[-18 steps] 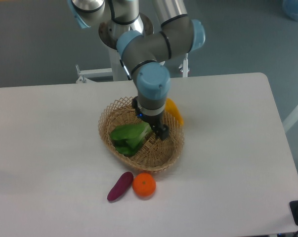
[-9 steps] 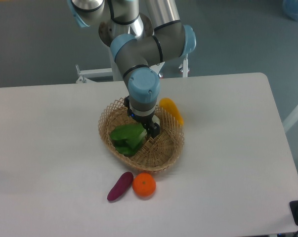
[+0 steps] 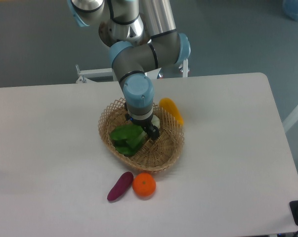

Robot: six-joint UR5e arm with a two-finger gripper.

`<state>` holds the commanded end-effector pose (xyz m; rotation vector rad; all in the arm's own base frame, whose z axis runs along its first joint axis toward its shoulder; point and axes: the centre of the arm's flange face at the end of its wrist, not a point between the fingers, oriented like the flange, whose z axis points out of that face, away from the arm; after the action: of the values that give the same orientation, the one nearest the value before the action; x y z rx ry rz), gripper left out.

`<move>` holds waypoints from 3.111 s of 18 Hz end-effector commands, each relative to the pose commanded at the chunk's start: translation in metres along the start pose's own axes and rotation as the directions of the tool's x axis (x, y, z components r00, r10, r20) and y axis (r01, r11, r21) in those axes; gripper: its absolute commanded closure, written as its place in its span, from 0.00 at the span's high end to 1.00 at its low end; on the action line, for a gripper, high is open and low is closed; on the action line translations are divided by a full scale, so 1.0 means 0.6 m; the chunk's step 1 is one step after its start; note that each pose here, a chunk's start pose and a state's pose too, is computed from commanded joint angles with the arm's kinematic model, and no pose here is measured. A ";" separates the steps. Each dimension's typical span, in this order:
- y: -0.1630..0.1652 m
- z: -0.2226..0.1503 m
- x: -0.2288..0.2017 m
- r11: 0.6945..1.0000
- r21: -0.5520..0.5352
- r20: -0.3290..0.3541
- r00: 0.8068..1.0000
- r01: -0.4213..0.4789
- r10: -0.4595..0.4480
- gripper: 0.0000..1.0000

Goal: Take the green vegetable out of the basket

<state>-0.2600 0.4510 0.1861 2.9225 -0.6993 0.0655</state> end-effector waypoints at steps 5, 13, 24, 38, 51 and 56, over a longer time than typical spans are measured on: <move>-0.003 -0.011 -0.005 1.000 0.003 0.012 0.999 0.030 -0.030 0.19; 0.005 -0.068 -0.025 0.998 0.023 0.047 0.998 0.050 -0.051 0.16; 0.070 -0.239 -0.142 0.983 0.119 0.158 0.975 0.140 -0.158 0.20; 0.195 -0.257 -0.350 0.948 0.173 0.181 0.938 0.267 -0.297 0.19; 0.227 -0.249 -0.430 0.966 0.128 0.104 0.965 0.226 -0.240 0.23; 0.227 -0.251 -0.431 0.966 0.128 0.104 0.965 0.226 -0.240 0.23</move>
<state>-0.5537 0.4678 0.3325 3.1176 -0.3713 -0.0971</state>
